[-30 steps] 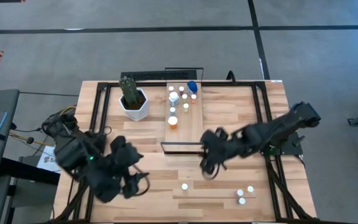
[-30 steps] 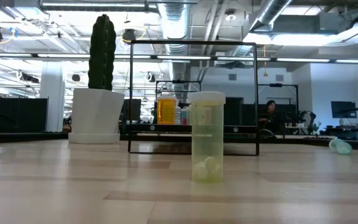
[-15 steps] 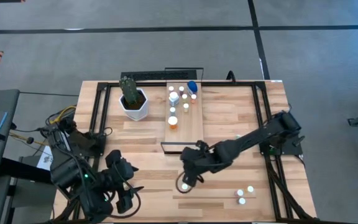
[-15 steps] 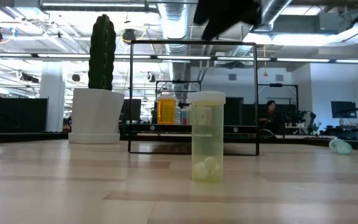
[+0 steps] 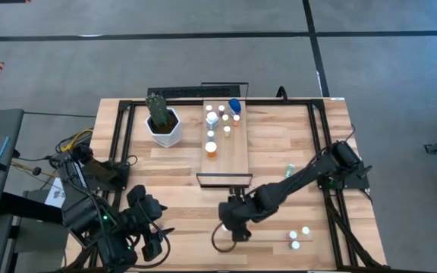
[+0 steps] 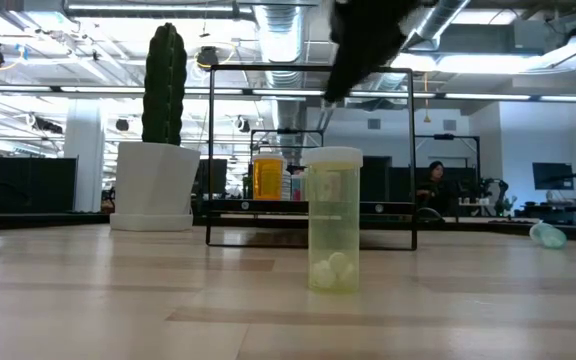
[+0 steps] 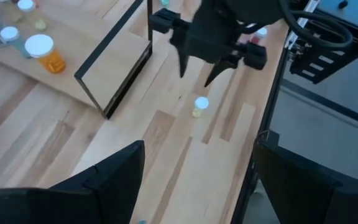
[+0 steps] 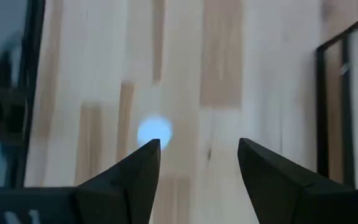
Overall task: Pick and place medicine bottles onto shelf by color
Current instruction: Put the yellow pill bottle on the shelf
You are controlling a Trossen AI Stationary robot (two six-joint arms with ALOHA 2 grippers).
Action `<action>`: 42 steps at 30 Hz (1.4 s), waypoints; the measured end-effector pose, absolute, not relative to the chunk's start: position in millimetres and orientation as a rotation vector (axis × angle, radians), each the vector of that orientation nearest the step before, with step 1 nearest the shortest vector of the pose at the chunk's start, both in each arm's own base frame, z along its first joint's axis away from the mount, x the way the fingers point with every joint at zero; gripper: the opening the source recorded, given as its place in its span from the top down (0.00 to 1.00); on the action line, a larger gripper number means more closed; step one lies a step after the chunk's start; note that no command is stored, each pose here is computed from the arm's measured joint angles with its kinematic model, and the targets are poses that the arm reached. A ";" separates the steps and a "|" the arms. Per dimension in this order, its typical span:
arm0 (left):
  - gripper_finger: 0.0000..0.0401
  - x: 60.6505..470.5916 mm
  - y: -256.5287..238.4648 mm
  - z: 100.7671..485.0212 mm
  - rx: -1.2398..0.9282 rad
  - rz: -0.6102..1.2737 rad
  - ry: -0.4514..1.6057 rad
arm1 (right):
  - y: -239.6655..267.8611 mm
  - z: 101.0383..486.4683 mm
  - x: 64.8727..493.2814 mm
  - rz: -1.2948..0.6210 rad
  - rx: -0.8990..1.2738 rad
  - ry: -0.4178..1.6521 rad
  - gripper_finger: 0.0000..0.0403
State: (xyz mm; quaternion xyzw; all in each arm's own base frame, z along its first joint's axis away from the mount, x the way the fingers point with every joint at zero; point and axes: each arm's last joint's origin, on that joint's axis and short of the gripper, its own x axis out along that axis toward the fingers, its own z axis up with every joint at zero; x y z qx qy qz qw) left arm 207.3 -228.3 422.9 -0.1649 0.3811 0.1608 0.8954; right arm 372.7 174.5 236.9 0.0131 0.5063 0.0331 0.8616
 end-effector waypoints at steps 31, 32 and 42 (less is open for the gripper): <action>0.29 202.8 -231.8 422.9 -0.344 0.322 0.794 | 198.9 207.6 382.1 0.115 0.084 1.053 0.41; 0.29 202.8 -231.8 422.9 -0.344 0.322 0.794 | 199.8 204.7 383.9 0.115 0.086 1.050 0.41; 0.29 202.7 -232.0 422.7 -0.351 0.321 0.800 | 203.5 191.6 390.6 0.125 0.098 1.043 0.41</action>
